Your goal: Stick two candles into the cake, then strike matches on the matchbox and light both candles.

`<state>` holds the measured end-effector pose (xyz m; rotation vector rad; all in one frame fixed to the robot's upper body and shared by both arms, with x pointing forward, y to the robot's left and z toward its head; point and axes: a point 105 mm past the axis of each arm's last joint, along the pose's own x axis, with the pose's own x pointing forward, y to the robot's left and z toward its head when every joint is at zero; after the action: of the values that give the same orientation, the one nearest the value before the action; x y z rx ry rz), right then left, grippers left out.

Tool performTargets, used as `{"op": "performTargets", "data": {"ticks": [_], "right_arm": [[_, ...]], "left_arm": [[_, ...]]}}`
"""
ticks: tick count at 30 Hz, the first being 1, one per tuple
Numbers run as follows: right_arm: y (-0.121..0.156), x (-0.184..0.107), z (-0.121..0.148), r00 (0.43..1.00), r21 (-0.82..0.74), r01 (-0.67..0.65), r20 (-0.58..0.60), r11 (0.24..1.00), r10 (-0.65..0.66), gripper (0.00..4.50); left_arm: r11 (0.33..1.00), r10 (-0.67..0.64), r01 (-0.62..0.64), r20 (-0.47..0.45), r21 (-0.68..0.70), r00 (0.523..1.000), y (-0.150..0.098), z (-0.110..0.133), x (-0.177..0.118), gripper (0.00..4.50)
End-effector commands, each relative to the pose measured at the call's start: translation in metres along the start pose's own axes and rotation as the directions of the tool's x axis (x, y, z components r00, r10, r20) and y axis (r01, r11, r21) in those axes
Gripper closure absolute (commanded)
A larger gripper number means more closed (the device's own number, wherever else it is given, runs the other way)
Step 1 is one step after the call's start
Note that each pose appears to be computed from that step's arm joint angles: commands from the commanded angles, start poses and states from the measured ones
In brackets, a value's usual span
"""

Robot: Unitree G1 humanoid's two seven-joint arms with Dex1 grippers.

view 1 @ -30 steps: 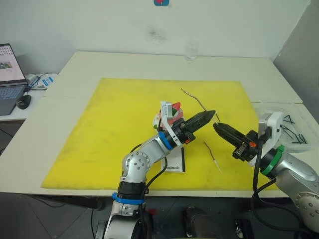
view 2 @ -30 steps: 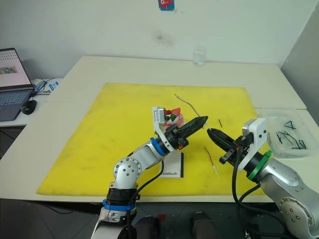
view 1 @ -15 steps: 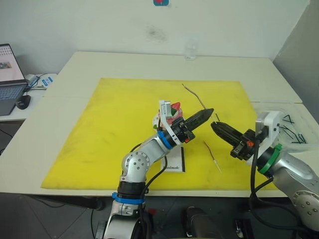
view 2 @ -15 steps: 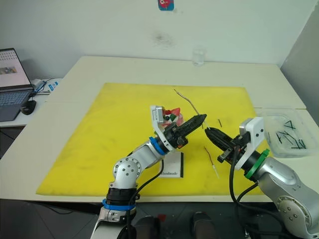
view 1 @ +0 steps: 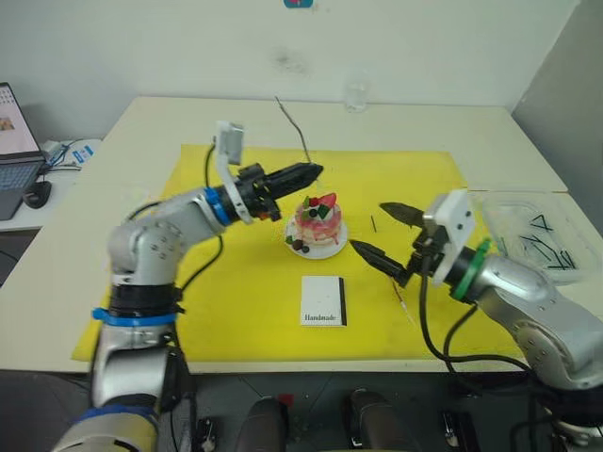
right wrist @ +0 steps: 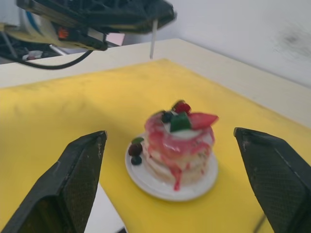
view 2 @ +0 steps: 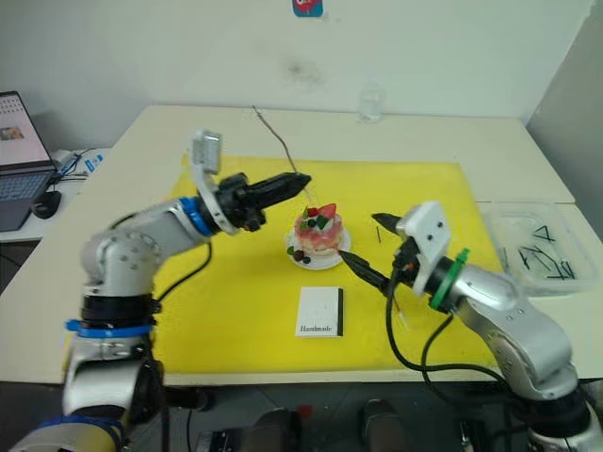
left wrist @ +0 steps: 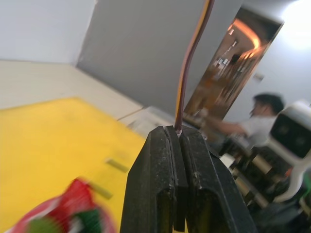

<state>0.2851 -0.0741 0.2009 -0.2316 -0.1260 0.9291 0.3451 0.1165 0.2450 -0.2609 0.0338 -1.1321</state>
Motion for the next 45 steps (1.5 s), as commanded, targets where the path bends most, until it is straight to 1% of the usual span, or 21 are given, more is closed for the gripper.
{"op": "performTargets", "data": {"ticks": [1, 4, 6, 9, 15, 19, 24, 27, 34, 45], "right_arm": [[0.002, 0.016, 0.003, 0.999, -0.041, -0.019, 0.028, 0.999, 0.02, 0.04], [0.0, 0.028, 0.002, 0.999, -0.053, -0.018, 0.036, 0.998, 0.02, 0.04], [-0.004, 0.034, 0.002, 0.999, -0.057, 0.004, 0.045, 0.998, -0.002, 0.04], [-0.006, 0.036, 0.002, 0.999, -0.062, 0.016, 0.047, 0.998, -0.014, 0.04], [-0.008, 0.028, 0.0, 0.998, -0.071, 0.047, 0.036, 0.996, -0.044, 0.04], [-0.011, 0.022, 0.003, 0.996, -0.057, 0.075, 0.045, 0.996, -0.072, 0.04], [-0.009, 0.02, 0.003, 0.995, -0.052, 0.091, 0.044, 0.995, -0.089, 0.04], [-0.01, 0.018, 0.003, 0.994, -0.046, 0.101, 0.044, 0.994, -0.099, 0.04], [-0.01, 0.015, 0.002, 0.992, -0.024, 0.116, 0.046, 0.993, -0.114, 0.04], [-0.009, 0.017, 0.003, 0.992, -0.004, 0.117, 0.058, 0.993, -0.116, 0.04]], "left_arm": [[0.996, 0.017, -0.012, -0.052, 0.092, 0.998, 0.01, 0.004, -0.008, 4.5], [0.991, 0.042, -0.036, -0.048, 0.126, 0.998, 0.021, 0.006, -0.007, 4.5], [0.988, 0.05, -0.041, -0.055, 0.148, 0.997, 0.028, 0.001, -0.003, 4.5], [0.99, 0.06, -0.055, -0.037, 0.129, 0.998, 0.037, -0.004, 0.003, 4.5], [0.991, 0.032, -0.024, -0.059, 0.132, 0.998, 0.038, -0.016, 0.013, 4.5], [0.991, 0.04, -0.033, -0.058, 0.128, 0.998, 0.043, -0.02, 0.014, 4.5], [0.991, 0.032, -0.019, -0.091, 0.132, 0.995, 0.045, -0.032, 0.016, 4.5], [0.991, 0.027, -0.014, -0.095, 0.132, 0.995, 0.045, -0.034, 0.016, 4.5], [0.991, 0.04, -0.031, -0.071, 0.127, 0.997, 0.049, -0.03, 0.016, 4.5], [0.989, 0.053, -0.043, -0.065, 0.145, 0.996, 0.053, -0.025, 0.015, 4.5]]}}
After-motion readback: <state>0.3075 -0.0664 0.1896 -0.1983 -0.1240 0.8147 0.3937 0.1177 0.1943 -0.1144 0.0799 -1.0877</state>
